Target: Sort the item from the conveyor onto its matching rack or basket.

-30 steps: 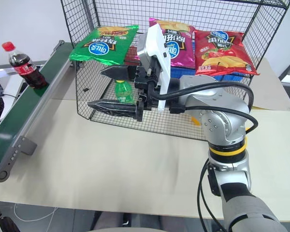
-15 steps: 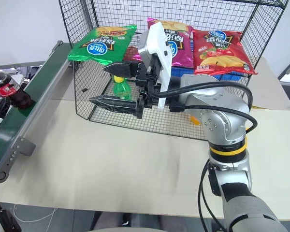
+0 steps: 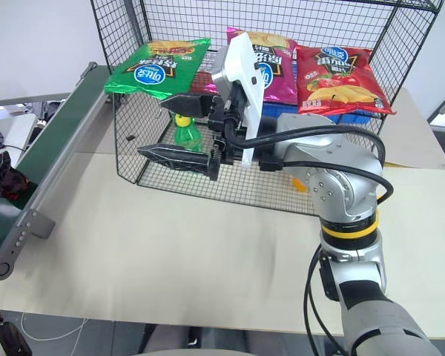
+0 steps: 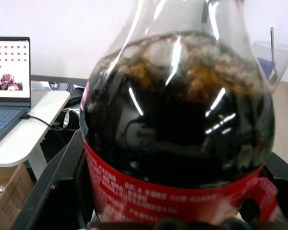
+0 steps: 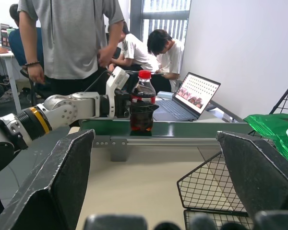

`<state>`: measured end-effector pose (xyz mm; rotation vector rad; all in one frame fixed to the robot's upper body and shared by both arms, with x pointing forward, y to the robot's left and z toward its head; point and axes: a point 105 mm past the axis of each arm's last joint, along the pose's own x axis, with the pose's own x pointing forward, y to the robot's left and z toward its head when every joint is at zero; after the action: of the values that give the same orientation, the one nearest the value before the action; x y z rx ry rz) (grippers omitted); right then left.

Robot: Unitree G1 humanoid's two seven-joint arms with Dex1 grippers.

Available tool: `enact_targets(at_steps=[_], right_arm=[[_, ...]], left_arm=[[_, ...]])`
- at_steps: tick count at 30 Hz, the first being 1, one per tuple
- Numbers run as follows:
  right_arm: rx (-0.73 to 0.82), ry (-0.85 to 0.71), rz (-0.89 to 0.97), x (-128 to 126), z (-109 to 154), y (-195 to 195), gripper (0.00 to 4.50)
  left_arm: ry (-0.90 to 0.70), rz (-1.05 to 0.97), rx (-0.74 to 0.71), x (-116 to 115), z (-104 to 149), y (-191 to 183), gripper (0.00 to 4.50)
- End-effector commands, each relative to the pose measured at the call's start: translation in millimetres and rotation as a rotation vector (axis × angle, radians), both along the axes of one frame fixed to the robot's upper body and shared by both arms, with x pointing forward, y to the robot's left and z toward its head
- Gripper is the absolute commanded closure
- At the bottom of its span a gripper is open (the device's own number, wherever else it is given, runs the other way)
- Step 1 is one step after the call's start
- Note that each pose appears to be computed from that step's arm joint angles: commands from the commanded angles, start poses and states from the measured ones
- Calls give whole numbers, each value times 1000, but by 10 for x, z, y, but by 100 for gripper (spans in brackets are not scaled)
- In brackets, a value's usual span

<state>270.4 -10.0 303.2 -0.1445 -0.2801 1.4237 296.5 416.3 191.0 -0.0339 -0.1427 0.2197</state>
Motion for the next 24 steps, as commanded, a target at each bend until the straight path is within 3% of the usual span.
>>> enact_targets(at_steps=[1, 4, 8, 15, 19, 24], right_arm=[[22, -57, -9, -61, 62, -31, 0], [10, -52, -43, -30, -10, -86, 0], [-16, -16, -147, -4, -240, -269, 0], [-58, 41, -380, -61, -682, -536, 0], [-61, 45, -529, -59, -822, -648, 0], [-33, 39, -725, -37, -869, -784, 0]], left_arm=[[-47, -69, 46, -54, 252, -134, 142], [-3, -166, 61, -40, 264, -359, 142], [95, -476, 107, -76, 247, -1021, 142], [266, -938, 251, -263, -80, -2010, 142], [223, -1098, 267, -194, -159, -2458, 142], [93, -1173, 286, 112, -135, -2984, 142]])
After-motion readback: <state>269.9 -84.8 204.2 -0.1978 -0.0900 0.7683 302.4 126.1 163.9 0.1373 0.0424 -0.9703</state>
